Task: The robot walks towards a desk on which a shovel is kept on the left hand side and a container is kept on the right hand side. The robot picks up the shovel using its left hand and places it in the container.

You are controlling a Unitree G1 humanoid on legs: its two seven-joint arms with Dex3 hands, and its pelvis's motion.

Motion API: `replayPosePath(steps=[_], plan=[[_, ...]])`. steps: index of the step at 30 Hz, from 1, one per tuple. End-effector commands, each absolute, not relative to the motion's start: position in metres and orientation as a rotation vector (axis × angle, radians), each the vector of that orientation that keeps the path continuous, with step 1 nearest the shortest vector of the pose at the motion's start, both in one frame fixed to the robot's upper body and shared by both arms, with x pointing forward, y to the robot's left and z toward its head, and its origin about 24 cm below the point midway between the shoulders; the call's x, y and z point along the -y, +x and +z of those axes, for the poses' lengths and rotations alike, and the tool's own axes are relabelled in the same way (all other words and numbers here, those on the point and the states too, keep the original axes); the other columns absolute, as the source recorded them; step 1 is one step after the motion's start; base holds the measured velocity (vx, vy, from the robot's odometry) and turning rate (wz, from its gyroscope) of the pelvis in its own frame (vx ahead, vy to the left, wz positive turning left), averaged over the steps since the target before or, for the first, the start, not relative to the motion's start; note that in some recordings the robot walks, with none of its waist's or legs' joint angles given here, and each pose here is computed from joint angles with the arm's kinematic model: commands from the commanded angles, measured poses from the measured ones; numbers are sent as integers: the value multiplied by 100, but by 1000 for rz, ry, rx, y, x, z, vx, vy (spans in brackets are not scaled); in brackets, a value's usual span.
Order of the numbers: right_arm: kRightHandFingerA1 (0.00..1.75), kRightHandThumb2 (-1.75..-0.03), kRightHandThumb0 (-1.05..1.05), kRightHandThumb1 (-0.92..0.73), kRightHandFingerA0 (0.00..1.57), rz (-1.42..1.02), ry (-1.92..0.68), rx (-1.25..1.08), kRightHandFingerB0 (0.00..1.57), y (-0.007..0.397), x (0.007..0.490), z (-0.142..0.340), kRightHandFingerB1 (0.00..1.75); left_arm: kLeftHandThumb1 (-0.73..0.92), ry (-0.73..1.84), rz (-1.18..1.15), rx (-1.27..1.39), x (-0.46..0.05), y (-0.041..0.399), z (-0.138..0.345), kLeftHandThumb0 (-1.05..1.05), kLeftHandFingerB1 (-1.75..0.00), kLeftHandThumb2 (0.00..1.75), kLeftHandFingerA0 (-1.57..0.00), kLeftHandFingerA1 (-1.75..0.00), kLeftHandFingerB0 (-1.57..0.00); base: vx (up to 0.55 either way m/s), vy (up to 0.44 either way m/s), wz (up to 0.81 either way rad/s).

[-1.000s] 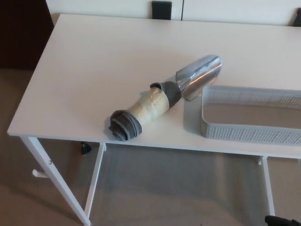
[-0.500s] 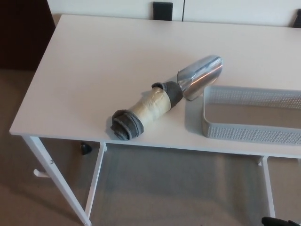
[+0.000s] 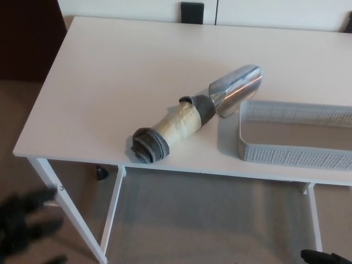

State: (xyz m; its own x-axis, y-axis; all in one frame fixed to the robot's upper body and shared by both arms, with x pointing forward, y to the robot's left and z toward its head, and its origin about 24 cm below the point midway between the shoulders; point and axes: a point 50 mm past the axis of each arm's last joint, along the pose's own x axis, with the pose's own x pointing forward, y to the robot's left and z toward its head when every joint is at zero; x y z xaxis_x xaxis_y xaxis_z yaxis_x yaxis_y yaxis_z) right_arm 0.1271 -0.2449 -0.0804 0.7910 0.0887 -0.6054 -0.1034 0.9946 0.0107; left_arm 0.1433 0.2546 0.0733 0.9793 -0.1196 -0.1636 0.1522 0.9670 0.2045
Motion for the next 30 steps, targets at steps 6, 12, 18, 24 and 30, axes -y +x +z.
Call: replayPosePath(steps=[6, 12, 18, 24, 30], plan=[[48, -55, -17, -52, 61, 102, -63, -633, 46, 141, 244, -74, 42, 49, 768, -225, 744, -183, 219, 290, -78, -35, 57, -35, -48, -32, 0, 0, 0], [51, -62, -26, -48, 55, 126, -74, -620, 41, 142, 242, -73, 45, 48, 806, -233, 585, -153, 276, 266, -59, -29, 55, -27, -34, -23, 0, 0, 0], [50, -62, -27, -49, 52, 128, -71, -620, 40, 142, 242, -71, 44, 43, 908, -265, 380, -118, 325, 237, -67, -35, 72, -18, -40, -13, 0, 0, 0], [50, -62, -26, -48, 55, 122, -89, -615, 42, 144, 241, -70, 45, 43, 985, -273, 245, -94, 351, 209, -70, -35, 73, -16, -41, -9, 0, 0, 0], [51, -63, -28, -47, 56, 120, -95, -601, 42, 145, 241, -69, 46, 19, 1129, -238, 163, -77, 365, 189, -36, -48, 84, -1, -48, 0, 0, 0, 0]])
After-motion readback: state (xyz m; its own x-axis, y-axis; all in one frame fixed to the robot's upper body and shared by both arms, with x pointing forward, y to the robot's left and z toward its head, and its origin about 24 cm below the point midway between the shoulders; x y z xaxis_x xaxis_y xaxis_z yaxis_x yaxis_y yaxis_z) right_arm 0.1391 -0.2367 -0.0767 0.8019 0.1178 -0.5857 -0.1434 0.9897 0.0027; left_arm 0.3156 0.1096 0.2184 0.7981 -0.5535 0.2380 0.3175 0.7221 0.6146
